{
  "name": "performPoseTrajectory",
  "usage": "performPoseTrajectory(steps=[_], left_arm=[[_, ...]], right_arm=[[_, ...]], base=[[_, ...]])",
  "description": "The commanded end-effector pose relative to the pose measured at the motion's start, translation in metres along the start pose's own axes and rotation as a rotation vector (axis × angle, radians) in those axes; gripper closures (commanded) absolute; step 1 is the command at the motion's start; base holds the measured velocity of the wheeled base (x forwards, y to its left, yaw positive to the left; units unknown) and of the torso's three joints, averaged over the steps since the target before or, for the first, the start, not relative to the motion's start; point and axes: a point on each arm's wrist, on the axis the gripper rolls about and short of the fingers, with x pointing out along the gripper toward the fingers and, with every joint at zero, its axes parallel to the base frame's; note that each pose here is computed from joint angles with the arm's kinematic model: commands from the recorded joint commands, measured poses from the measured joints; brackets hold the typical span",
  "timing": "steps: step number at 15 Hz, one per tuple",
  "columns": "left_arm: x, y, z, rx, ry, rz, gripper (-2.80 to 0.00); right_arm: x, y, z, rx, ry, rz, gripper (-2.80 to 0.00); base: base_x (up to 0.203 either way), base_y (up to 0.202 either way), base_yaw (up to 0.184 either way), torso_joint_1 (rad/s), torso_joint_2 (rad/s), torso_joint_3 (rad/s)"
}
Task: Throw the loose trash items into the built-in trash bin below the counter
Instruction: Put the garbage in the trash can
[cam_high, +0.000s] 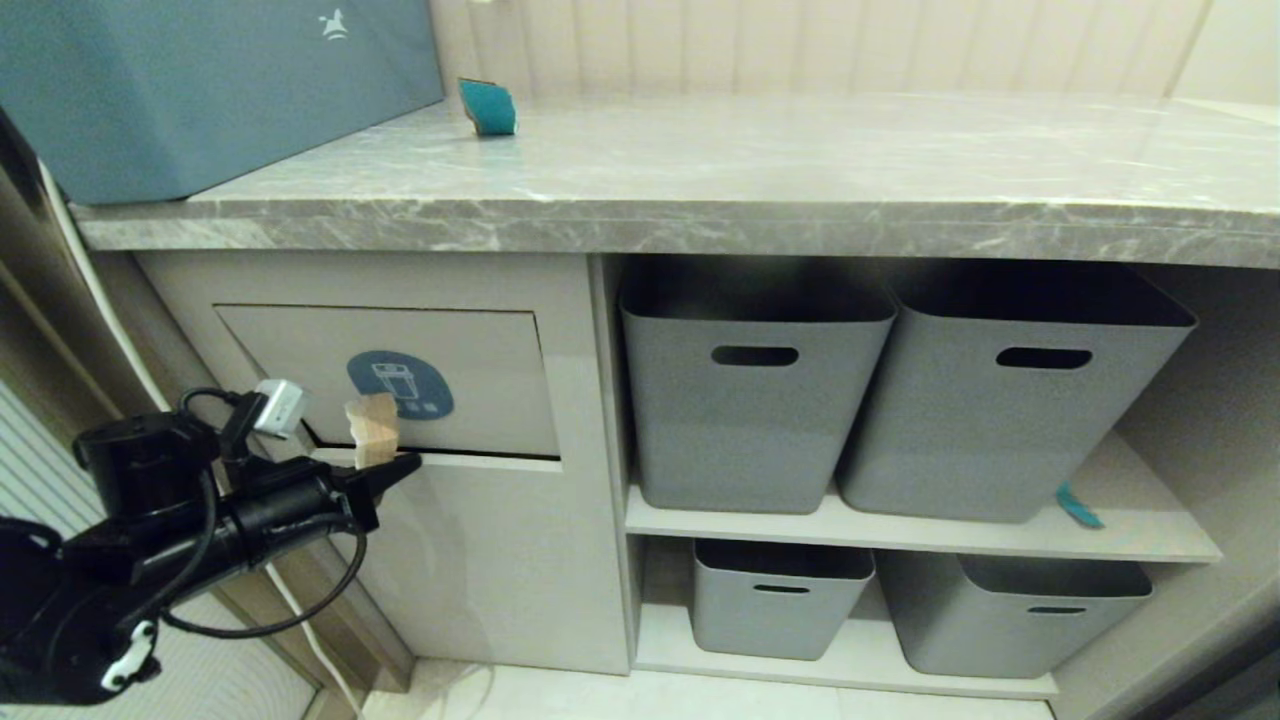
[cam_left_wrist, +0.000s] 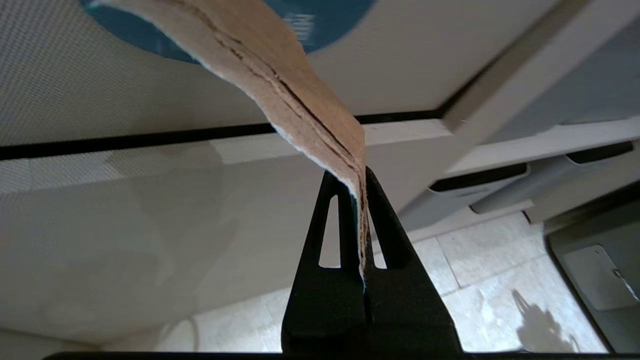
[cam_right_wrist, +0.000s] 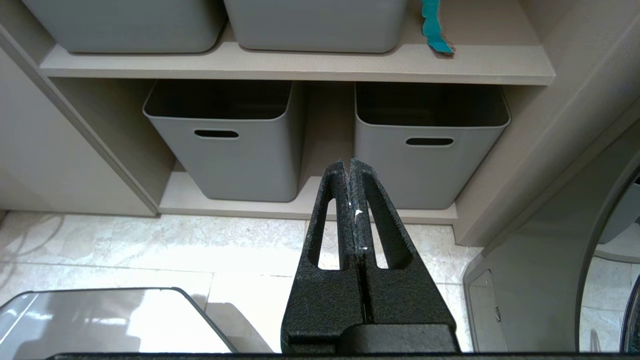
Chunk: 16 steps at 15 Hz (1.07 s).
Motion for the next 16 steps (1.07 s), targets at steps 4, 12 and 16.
performPoseTrajectory(steps=[4, 12, 16], left_arm=[[0.047, 0.031, -0.012, 0.006, -0.050, -0.009, 0.00], [0.093, 0.044, 0.006, 0.045, -0.153, -0.047, 0.00], [0.102, 0.047, 0.010, 0.057, -0.174, -0.048, 0.00]], right_arm=[[0.000, 0.000, 0.000, 0.000, 0.002, 0.000, 0.00], [0.000, 0.000, 0.000, 0.000, 0.002, 0.000, 0.00], [0.000, 0.000, 0.000, 0.000, 0.002, 0.000, 0.00]], base=[[0.000, 0.000, 0.000, 0.000, 0.00, 0.000], [0.000, 0.000, 0.000, 0.000, 0.00, 0.000], [0.000, 0.000, 0.000, 0.000, 0.00, 0.000]])
